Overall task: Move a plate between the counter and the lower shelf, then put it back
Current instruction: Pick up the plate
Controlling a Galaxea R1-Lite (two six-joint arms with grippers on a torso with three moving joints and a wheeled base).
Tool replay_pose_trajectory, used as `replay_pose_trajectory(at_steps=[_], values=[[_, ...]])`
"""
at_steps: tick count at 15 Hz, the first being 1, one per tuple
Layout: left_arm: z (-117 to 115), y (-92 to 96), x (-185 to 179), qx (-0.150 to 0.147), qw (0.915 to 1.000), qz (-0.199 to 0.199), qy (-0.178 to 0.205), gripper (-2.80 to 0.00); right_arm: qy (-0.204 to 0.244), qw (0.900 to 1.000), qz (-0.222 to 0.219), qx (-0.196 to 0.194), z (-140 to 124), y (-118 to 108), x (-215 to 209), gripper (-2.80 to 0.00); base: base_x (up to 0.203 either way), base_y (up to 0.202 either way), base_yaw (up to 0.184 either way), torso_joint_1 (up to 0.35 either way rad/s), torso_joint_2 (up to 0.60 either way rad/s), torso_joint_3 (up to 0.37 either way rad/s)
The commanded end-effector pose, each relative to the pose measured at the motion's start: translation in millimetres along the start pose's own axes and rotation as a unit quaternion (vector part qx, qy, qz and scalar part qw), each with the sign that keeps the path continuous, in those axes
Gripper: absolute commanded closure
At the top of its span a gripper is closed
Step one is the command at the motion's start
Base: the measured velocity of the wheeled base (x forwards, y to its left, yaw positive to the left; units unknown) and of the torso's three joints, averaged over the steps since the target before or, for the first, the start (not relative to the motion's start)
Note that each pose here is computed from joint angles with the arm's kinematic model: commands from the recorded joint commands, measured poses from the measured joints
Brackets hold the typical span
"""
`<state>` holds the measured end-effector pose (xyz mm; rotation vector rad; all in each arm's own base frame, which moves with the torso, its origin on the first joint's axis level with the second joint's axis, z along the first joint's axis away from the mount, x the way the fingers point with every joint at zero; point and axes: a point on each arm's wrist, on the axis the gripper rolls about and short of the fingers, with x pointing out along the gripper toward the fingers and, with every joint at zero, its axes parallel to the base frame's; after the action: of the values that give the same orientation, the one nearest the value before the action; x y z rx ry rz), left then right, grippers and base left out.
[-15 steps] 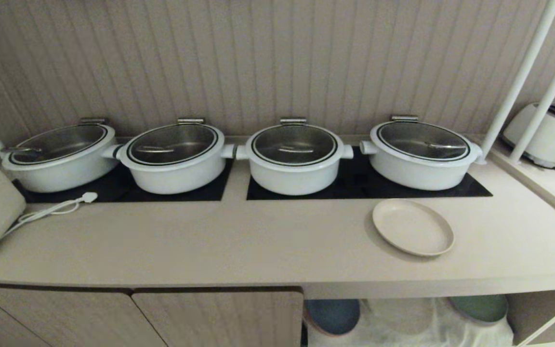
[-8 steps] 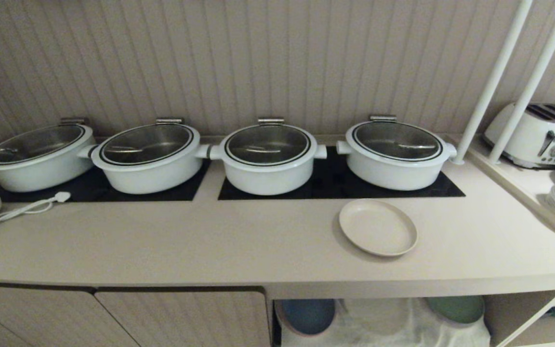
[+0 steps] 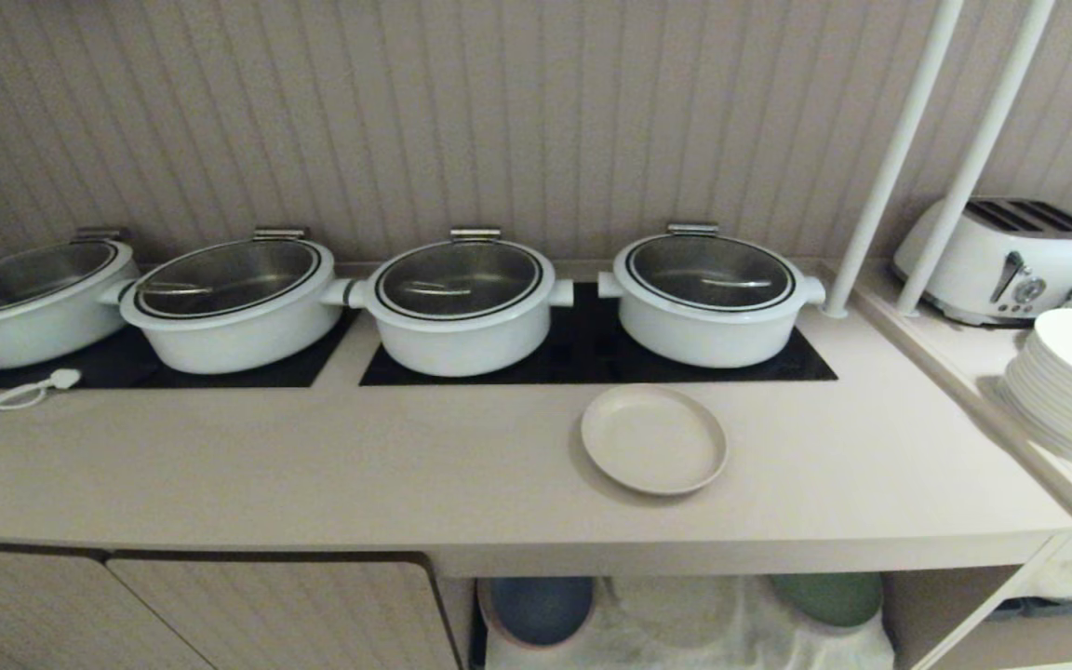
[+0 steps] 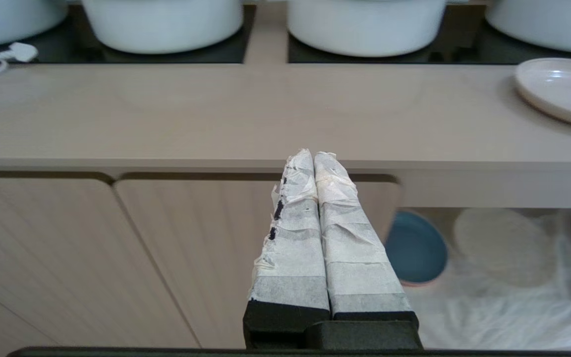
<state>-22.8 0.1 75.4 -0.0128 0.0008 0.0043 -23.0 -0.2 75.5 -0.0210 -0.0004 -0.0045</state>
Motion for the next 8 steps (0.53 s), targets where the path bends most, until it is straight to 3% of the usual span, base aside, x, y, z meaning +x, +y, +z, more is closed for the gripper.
replay_pose_trajectory(at_steps=[1, 4, 8], values=[[0.0, 0.0, 0.0, 0.000, 1.0000, 0.000, 0.000, 0.00, -0.001, 1.000, 0.000, 0.000, 0.4, 0.0, 0.0, 0.00, 0.000, -0.192, 0.003, -0.002, 0.01, -0.005], [0.0, 0.0, 0.0, -0.001, 1.0000, 0.000, 0.000, 0.00, 0.000, 1.000, 0.000, 0.000, 0.1, 0.0, 0.1, 0.00, 0.000, -0.167, 0.000, 0.004, 0.00, 0.004], [0.0, 0.0, 0.0, 0.000, 1.0000, -0.001, 0.000, 0.00, 0.000, 1.000, 0.000, 0.000, 0.2, 0.0, 0.0, 0.00, 0.000, -0.018, 0.001, 0.000, 0.00, 0.001]])
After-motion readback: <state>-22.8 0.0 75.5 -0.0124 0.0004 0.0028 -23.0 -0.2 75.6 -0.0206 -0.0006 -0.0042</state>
